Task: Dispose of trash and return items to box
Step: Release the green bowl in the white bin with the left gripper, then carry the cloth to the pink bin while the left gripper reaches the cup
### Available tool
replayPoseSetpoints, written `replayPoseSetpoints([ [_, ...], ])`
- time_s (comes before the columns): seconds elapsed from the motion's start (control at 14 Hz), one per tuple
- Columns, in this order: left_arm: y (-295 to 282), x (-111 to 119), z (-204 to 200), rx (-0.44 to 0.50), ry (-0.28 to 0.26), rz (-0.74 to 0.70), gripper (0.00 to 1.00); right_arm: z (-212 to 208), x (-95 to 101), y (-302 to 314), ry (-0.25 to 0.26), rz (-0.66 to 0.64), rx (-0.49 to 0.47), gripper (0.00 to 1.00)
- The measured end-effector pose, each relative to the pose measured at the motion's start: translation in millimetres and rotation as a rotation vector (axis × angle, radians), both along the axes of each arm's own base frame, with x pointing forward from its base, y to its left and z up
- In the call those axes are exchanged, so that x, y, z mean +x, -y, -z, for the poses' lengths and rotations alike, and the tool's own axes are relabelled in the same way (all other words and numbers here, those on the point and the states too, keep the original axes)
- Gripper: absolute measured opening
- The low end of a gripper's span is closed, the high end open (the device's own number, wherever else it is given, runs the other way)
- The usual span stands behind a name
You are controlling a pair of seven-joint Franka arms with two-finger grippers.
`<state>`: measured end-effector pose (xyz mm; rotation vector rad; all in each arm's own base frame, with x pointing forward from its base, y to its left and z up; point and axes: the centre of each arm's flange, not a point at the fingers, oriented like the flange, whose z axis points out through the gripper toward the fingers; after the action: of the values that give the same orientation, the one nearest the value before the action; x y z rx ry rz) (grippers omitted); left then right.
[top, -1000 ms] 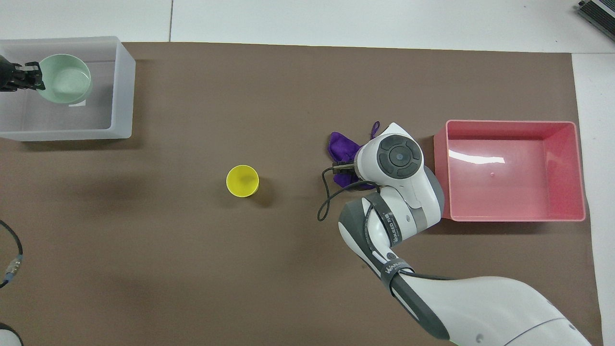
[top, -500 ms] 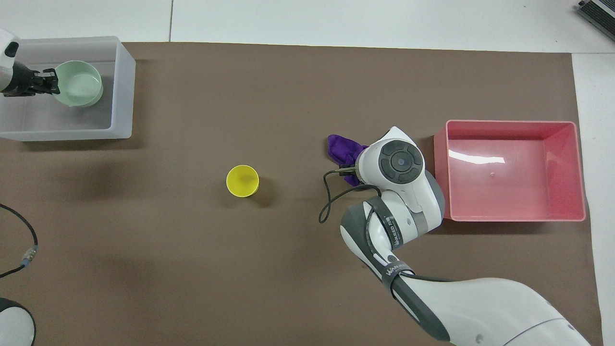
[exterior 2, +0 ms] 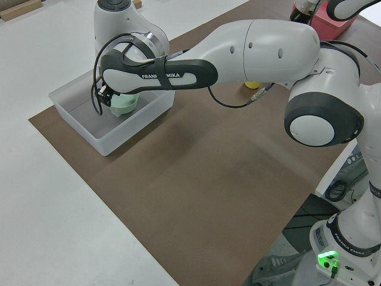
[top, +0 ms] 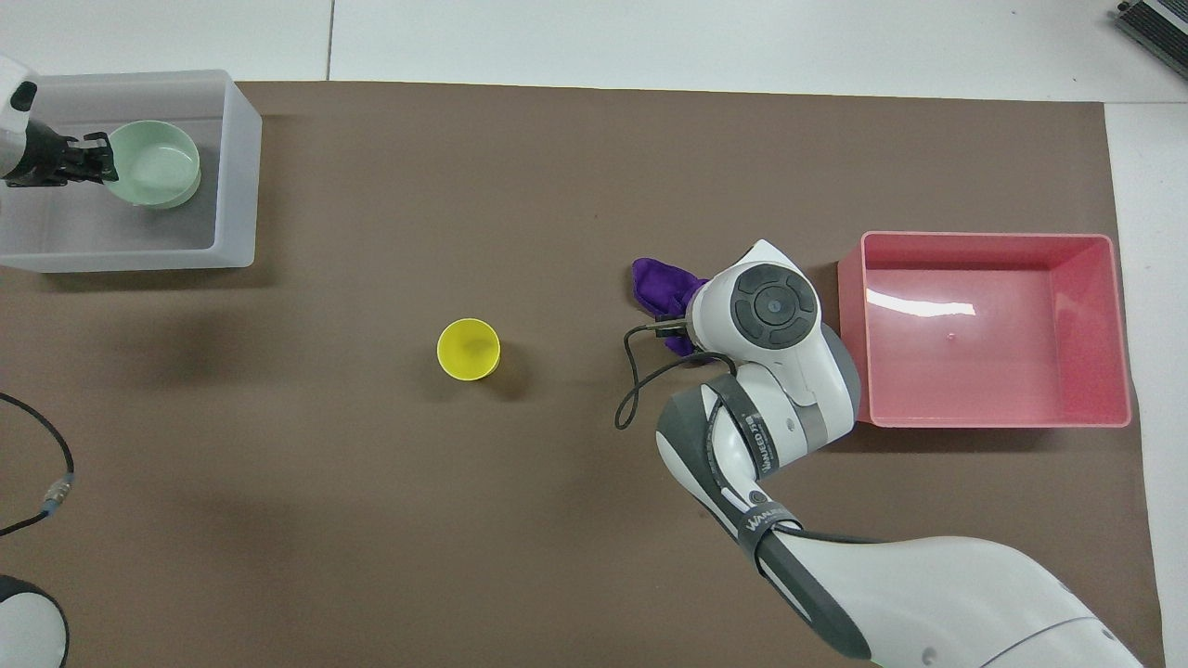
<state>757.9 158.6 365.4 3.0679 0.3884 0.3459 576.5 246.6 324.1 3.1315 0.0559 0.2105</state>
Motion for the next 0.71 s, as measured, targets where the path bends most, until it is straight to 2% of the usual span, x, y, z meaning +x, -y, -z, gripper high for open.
replayPoseSetpoints([
  [0.21, 21, -1, -33, 0.015, 0.035, 0.068, 0.99, -49, -2.8, 2, 0.018, 0.018, 0.013, 0.17],
  [0.5, 68, -28, -84, 0.032, 0.048, 0.172, 1.00, -107, -9.0, 7, 0.021, 0.051, 0.020, 0.17],
  [0.71, 122, -70, -119, 0.034, 0.028, 0.245, 1.00, -142, -13.4, 12, 0.023, 0.058, 0.023, 0.17],
])
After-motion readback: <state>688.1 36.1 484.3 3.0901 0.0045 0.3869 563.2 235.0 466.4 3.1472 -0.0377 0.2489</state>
